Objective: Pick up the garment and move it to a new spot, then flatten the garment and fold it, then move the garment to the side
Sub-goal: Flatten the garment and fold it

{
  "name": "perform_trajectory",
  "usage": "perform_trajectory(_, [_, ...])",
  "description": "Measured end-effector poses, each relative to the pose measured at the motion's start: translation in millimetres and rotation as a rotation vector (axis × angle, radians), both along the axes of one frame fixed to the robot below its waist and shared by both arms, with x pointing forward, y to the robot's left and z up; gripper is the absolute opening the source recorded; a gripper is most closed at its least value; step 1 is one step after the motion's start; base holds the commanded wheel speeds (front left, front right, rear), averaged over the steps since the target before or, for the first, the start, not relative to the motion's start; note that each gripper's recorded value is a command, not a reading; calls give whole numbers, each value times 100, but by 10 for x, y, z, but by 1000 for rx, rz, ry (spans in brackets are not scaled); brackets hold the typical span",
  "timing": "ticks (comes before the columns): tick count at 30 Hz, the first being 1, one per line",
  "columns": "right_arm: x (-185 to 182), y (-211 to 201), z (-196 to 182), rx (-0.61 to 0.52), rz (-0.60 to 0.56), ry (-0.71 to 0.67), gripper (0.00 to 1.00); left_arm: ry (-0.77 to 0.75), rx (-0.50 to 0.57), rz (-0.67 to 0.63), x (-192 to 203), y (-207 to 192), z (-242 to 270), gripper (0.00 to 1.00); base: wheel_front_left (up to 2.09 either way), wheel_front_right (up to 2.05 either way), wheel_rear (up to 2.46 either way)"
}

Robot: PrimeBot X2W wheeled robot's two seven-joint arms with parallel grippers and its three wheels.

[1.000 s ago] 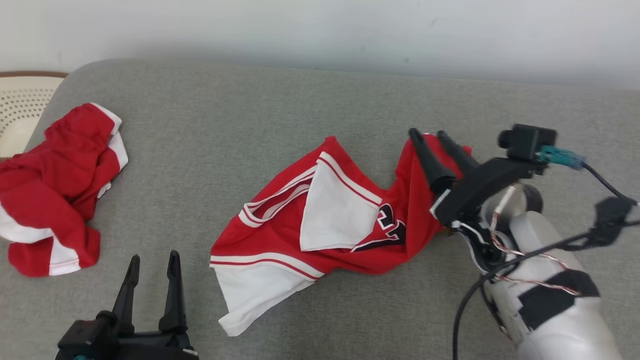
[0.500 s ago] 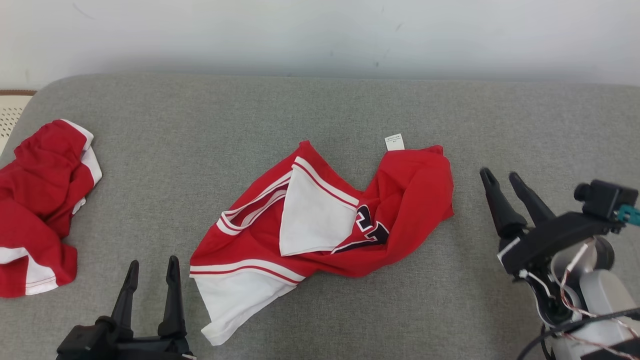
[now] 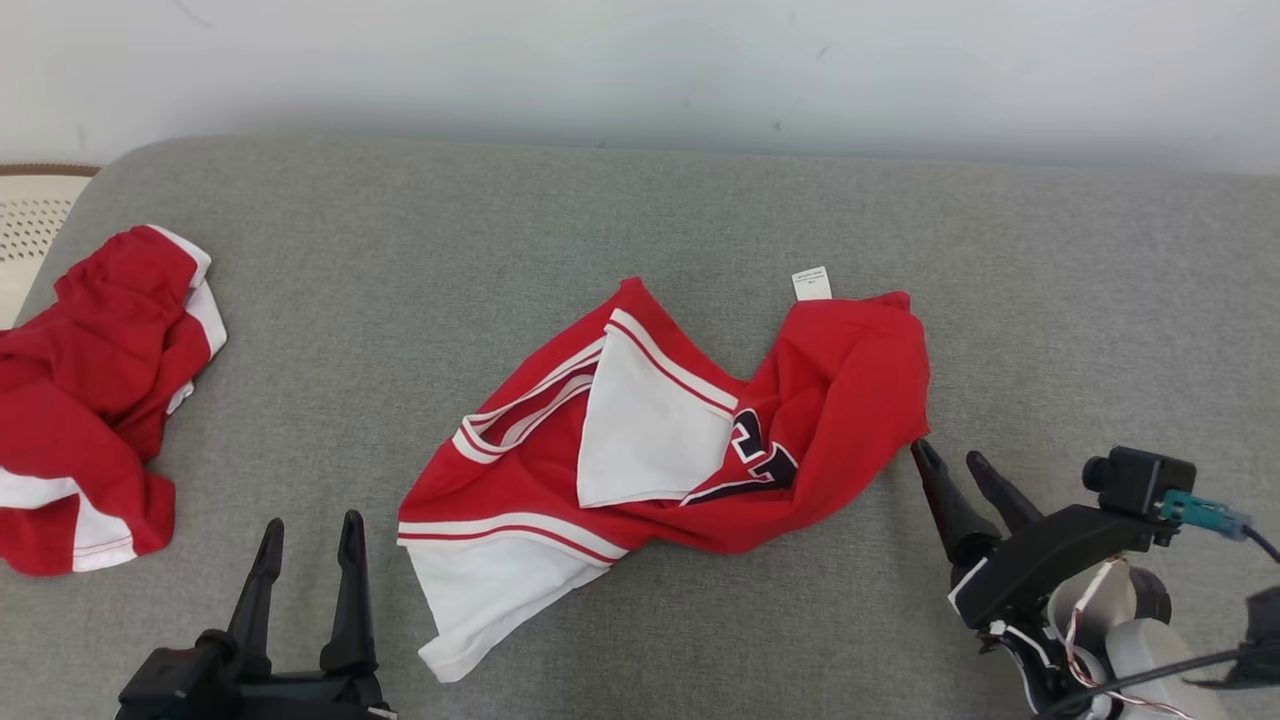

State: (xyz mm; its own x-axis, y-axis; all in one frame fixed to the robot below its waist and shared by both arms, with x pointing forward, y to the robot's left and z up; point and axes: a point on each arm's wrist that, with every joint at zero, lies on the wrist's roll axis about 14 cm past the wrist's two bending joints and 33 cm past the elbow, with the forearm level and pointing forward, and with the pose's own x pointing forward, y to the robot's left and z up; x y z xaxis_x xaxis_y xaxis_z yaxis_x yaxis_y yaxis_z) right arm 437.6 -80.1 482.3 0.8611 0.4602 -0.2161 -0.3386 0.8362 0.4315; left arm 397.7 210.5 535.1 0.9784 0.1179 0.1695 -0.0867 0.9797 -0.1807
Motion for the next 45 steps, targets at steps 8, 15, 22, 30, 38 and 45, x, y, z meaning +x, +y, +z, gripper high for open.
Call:
perform_trajectory(8, [123,123,-270,0,-5,65,100,8,4,17,-22,64,-23,100,0,0,0])
perform_trajectory(15, [240,223,-433,-5,3,101,76,8,10,42,-27,155,-19,100,0,0,0])
perform_trajectory(22, [297,317,-470,-5,20,101,0,14,11,52,-38,196,-37,100,0,0,0])
perform_trajectory(30, [304,287,-253,26,19,28,0,1,9,49,-43,173,8,100,0,0,0])
perform_trajectory(38, [150,250,320,93,61,-108,0,-3,2,29,-37,87,17,100,0,0,0])
perform_trajectory(45, [-52,75,673,85,54,-171,0,-9,-3,1,-26,-13,33,100,0,0,0])
